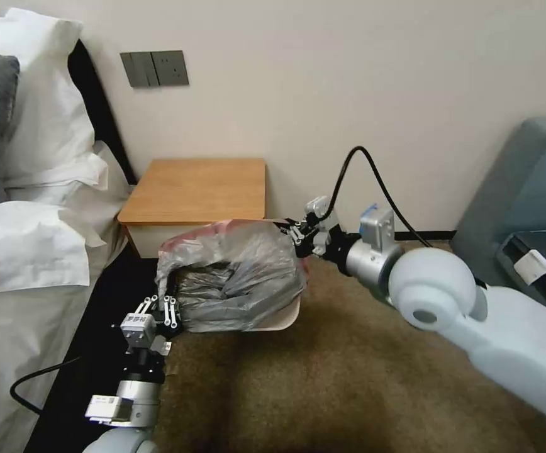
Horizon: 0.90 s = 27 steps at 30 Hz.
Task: Pick up the garbage bag from the table and place it over the trash can.
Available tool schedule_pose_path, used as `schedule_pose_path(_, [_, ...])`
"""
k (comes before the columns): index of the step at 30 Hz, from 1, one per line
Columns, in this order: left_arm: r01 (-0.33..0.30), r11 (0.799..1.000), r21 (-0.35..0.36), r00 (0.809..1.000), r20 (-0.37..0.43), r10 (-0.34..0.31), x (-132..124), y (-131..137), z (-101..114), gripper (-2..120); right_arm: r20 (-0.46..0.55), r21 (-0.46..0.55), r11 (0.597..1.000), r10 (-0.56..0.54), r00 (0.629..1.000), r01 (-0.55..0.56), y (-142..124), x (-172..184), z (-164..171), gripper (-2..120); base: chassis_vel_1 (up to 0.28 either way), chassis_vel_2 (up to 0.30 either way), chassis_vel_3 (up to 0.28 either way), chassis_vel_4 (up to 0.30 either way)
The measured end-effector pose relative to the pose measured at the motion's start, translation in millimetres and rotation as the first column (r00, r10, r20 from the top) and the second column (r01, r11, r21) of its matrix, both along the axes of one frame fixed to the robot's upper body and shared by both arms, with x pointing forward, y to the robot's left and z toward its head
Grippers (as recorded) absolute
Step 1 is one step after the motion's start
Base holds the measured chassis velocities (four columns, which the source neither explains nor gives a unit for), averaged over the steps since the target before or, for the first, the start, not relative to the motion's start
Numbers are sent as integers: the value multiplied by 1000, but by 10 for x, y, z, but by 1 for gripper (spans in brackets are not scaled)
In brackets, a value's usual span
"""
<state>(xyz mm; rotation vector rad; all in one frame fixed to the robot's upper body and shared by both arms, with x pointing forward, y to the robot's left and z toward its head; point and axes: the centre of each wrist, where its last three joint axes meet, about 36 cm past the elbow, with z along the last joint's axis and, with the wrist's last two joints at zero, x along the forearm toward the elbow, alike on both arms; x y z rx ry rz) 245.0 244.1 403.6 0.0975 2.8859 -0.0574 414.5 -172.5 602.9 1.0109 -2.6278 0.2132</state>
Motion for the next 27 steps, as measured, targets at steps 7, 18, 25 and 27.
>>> schedule_pose_path(7, [31,997,-70,999,13,-30,-2,40,37,7,-130,-16,1000,3,992,-5,-33,76,-2,0,0,0,0,0])
schedule_pose_path(18, [76,979,-187,997,7,-76,-1,158,67,7,-256,65,998,4,967,13,-184,195,116,0,0,0,0,0])
schedule_pose_path(25, [83,949,-303,995,-32,-97,13,166,78,7,-289,97,995,-5,957,35,-215,97,90,2,0,0,0,0])
schedule_pose_path(27, [79,940,-333,994,-43,-99,17,179,83,7,-284,108,992,-29,958,62,-215,32,79,10,0,0,0,0])
